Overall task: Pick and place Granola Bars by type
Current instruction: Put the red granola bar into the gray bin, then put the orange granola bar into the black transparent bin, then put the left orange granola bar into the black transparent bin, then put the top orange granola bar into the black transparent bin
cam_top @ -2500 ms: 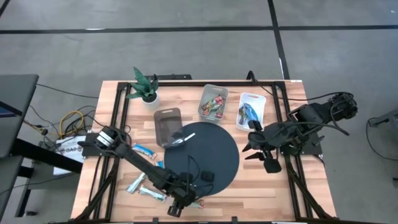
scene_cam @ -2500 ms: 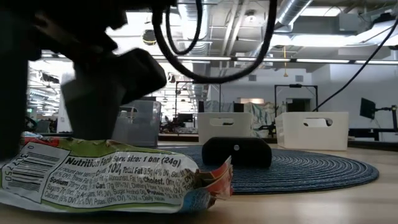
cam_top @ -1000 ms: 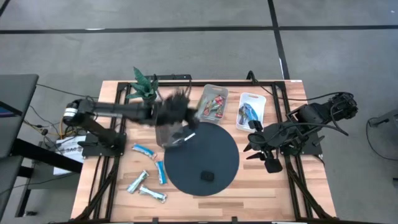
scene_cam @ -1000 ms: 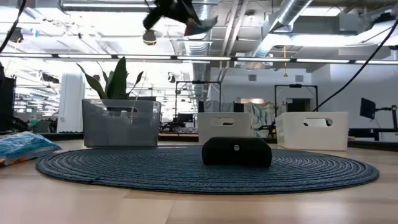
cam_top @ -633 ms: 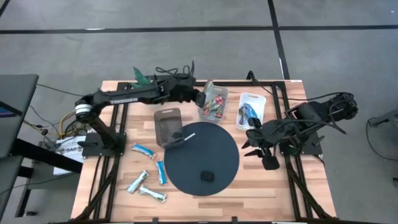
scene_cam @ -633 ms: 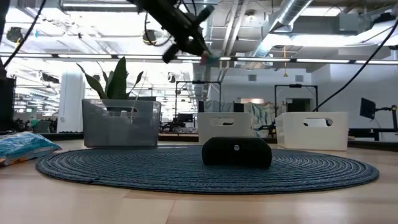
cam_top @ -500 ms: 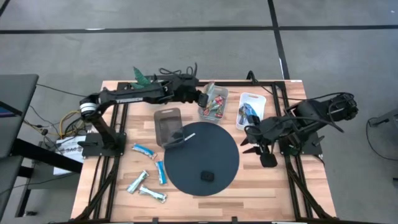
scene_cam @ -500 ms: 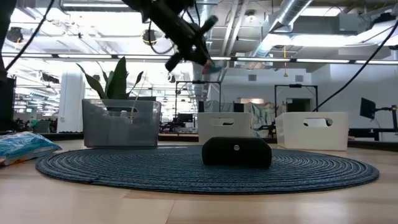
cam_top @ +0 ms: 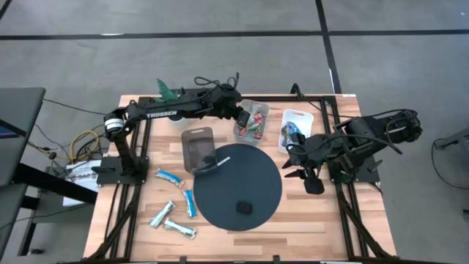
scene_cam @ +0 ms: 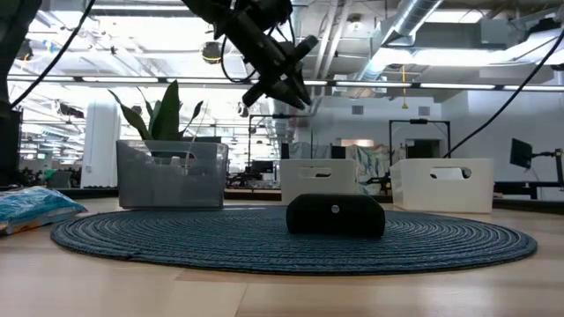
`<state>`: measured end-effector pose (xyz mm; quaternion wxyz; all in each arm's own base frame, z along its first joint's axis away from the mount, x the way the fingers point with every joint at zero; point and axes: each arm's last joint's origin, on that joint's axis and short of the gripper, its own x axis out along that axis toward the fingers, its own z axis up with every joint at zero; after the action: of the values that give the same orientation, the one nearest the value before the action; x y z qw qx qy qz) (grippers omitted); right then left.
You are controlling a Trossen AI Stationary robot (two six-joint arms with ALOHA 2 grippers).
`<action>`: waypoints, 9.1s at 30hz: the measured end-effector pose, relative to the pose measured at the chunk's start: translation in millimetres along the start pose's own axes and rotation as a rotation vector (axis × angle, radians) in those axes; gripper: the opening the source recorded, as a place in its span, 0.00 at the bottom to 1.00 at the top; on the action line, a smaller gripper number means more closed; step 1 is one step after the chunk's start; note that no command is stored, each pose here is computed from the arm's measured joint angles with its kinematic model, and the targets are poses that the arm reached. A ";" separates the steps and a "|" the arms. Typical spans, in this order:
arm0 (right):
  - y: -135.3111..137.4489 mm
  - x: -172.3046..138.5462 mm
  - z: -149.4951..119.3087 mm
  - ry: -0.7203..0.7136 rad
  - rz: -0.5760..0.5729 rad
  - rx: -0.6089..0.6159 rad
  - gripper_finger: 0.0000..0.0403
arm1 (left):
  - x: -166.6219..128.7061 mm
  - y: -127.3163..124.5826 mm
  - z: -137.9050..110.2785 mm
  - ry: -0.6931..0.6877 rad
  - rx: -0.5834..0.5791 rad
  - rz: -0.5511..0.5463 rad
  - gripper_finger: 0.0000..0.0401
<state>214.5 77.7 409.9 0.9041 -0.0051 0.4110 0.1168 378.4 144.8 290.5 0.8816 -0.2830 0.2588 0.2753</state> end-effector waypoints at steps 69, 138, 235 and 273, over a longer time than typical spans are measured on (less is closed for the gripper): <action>0.2 -0.2 0.1 -0.001 0.003 0.053 0.30 | -127.9 41.1 -292.3 0.994 0.845 0.163 0.34; 0.1 0.0 0.6 -0.006 0.000 0.071 0.30 | -215.4 -11.6 -150.4 0.530 0.000 -0.157 0.37; 1.3 -0.5 10.0 -0.105 0.007 -0.025 0.30 | -196.1 1.1 -198.4 0.226 -0.009 0.290 0.00; 0.7 -0.2 5.8 -0.061 0.002 -0.023 0.30 | -209.1 -39.4 -156.2 0.348 0.212 -0.246 0.40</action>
<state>218.5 79.0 414.0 0.9160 -0.0117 0.3819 0.1225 206.9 -53.3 322.3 0.8754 -0.2612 0.3979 0.0843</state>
